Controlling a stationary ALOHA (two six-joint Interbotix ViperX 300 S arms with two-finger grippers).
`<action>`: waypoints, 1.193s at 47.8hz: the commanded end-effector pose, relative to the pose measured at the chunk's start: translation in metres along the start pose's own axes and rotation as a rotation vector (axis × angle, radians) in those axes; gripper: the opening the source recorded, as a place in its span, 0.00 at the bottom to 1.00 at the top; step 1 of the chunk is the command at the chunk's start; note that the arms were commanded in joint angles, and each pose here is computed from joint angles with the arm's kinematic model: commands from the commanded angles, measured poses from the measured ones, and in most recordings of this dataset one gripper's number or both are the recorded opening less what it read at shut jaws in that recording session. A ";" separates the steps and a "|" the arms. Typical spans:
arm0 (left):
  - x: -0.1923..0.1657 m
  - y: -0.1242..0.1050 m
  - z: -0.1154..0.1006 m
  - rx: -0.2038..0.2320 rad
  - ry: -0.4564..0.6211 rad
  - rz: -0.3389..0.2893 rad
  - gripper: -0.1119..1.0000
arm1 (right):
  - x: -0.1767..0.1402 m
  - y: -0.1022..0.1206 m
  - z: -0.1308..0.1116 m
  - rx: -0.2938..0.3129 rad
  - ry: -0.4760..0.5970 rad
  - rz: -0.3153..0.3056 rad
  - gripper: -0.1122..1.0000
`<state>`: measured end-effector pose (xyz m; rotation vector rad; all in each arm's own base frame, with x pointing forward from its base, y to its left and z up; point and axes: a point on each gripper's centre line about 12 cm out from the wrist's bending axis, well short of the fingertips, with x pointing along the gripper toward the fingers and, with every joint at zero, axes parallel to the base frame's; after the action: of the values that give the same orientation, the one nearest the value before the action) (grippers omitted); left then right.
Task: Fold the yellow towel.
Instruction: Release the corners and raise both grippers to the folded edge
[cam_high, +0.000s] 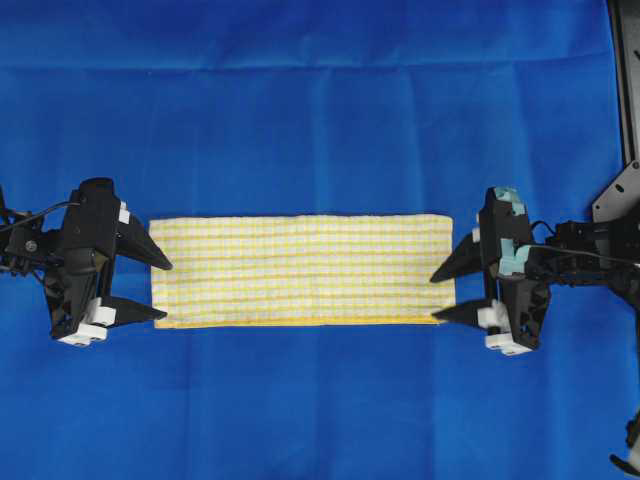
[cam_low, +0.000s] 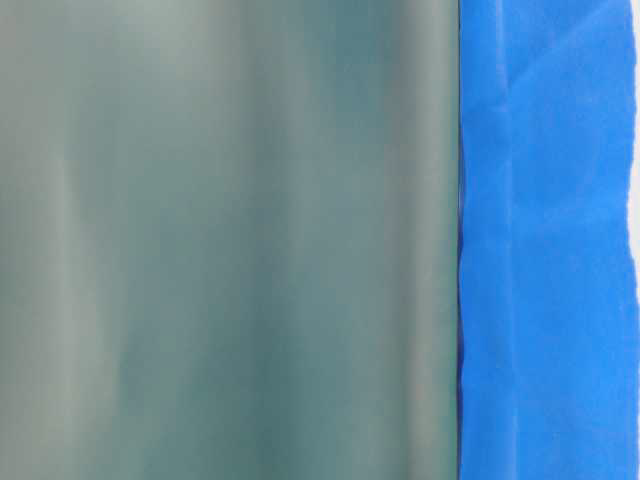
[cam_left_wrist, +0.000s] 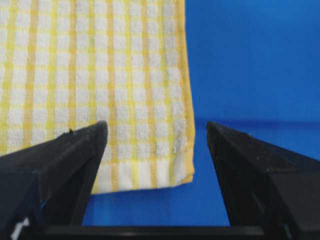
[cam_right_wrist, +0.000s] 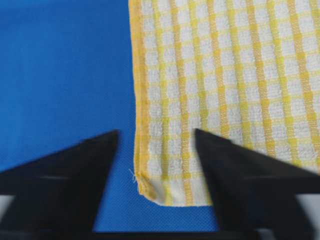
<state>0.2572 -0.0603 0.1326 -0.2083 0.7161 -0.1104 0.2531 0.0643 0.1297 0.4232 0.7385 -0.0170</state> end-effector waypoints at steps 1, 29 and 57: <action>-0.003 -0.004 0.015 0.002 -0.043 -0.011 0.74 | -0.001 0.004 0.008 -0.004 -0.027 0.013 0.76; -0.006 0.068 0.035 -0.055 -0.047 0.203 0.71 | -0.008 -0.074 0.038 0.087 -0.055 -0.203 0.82; 0.021 0.091 -0.006 -0.106 0.133 0.262 0.57 | 0.018 -0.089 0.019 0.110 0.083 -0.259 0.81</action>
<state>0.2692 0.0235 0.0924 -0.2029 0.8892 0.1625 0.2591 -0.0204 0.0940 0.4302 0.8959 -0.2808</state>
